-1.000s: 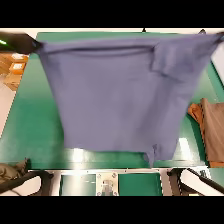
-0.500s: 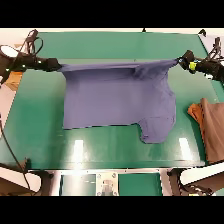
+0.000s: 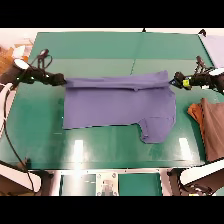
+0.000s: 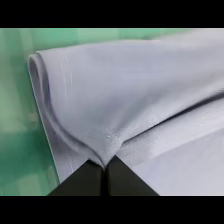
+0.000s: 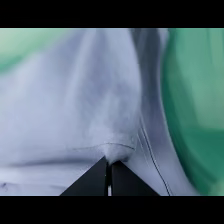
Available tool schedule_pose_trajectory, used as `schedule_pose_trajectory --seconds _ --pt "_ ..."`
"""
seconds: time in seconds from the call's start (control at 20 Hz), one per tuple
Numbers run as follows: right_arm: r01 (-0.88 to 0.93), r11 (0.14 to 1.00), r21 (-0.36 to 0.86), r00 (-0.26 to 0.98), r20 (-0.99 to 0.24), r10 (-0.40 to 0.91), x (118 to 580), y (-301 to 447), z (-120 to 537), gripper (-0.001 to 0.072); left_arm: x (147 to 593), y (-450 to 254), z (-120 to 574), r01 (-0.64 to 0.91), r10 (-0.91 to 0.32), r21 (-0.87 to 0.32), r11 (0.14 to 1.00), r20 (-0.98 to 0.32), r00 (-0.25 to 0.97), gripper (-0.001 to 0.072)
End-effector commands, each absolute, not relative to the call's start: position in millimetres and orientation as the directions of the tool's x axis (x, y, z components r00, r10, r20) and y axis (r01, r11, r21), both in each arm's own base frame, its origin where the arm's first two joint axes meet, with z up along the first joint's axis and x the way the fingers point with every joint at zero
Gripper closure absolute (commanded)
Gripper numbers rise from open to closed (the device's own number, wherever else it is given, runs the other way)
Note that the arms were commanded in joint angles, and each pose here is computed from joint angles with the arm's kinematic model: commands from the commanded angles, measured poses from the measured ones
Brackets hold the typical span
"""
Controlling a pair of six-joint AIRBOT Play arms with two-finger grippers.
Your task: Fold the shirts.
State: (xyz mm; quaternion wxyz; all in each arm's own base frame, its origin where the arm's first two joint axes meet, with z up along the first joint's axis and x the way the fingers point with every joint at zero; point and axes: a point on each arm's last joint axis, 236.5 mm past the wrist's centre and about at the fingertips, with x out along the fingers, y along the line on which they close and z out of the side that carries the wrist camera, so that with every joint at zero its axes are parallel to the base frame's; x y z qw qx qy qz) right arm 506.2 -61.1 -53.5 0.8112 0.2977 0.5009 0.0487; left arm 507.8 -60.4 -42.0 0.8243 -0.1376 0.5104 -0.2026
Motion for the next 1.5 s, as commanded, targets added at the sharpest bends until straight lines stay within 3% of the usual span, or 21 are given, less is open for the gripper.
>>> schedule_pose_trajectory --seconds 0.0,0.15,0.2,0.25,0.3,0.35,0.45,0.6,0.8,0.95,1.1,1.2,1.3,1.4,1.45 --pt "0.241 0.832 0.499 0.396 -0.834 0.385 478 -57 -80 0.0695 487 -65 -68 0.163 -0.481 -0.453 0.877 -0.811 0.334 0.0677" --pt "0.241 0.830 0.502 0.397 -0.832 0.388 479 -57 -79 0.0692 479 -68 -71 0.122 -0.493 -0.479 0.869 -0.815 0.305 0.0677" --pt "0.246 0.825 0.510 0.391 -0.830 0.396 478 -56 -75 0.0608 475 -70 -71 0.096 -0.500 -0.495 0.863 -0.816 0.289 0.0676" --pt "0.238 0.822 0.517 0.382 -0.828 0.410 478 -54 -69 0.0459 469 -70 -71 0.061 -0.510 -0.513 0.856 -0.819 0.265 0.0569" --pt "0.233 0.818 0.526 0.370 -0.826 0.425 477 -53 -60 0.0442 462 -71 -69 0.020 -0.523 -0.533 0.846 -0.820 0.232 0.0291" --pt "0.233 0.811 0.537 0.361 -0.822 0.440 475 -54 -48 0.0441 451 -71 -65 -0.039 -0.542 -0.557 0.829 -0.820 0.185 0.0215" --pt "0.249 0.795 0.553 0.360 -0.815 0.454 466 -62 -21 0.0440 422 -63 -52 -0.104 -0.572 -0.577 0.810 -0.817 0.073 0.0215" --pt "0.285 0.783 0.553 0.320 -0.825 0.466 424 -71 1 0.0441 367 -25 -46 -0.188 -0.474 -0.458 0.869 -0.879 -0.050 0.0217" --pt "0.441 0.728 0.525 0.265 -0.851 0.453 326 -70 -21 0.0441 299 -29 -47 -0.271 -0.433 -0.427 0.863 -0.901 0.041 0.0214" --pt "0.626 0.596 0.503 0.262 -0.855 0.447 265 -64 -44 0.0440 256 -53 -60 -0.339 -0.463 -0.472 0.814 -0.879 0.113 0.0214" --pt "0.663 0.565 0.490 0.260 -0.859 0.440 236 -46 -66 0.0430 257 -83 -75 -0.366 -0.496 -0.550 0.751 -0.835 0.239 0.0215" --pt "0.671 0.564 0.482 0.240 -0.860 0.450 226 -37 -78 0.0340 263 -102 -86 -0.342 -0.485 -0.561 0.754 -0.826 0.287 0.0215" --pt "0.676 0.563 0.476 0.228 -0.861 0.456 222 -31 -86 0.0325 279 -105 -91 -0.349 -0.433 -0.552 0.757 -0.825 0.364 0.0216" --pt "0.671 0.570 0.474 0.220 -0.862 0.457 220 -25 -90 0.0197 292 -98 -91 -0.385 -0.396 -0.557 0.736 -0.816 0.422 0.0216" --pt "0.671 0.569 0.475 0.217 -0.860 0.462 220 -23 -92 0.0197 293 -98 -94 -0.398 -0.396 -0.556 0.729 -0.818 0.417 0.0216"
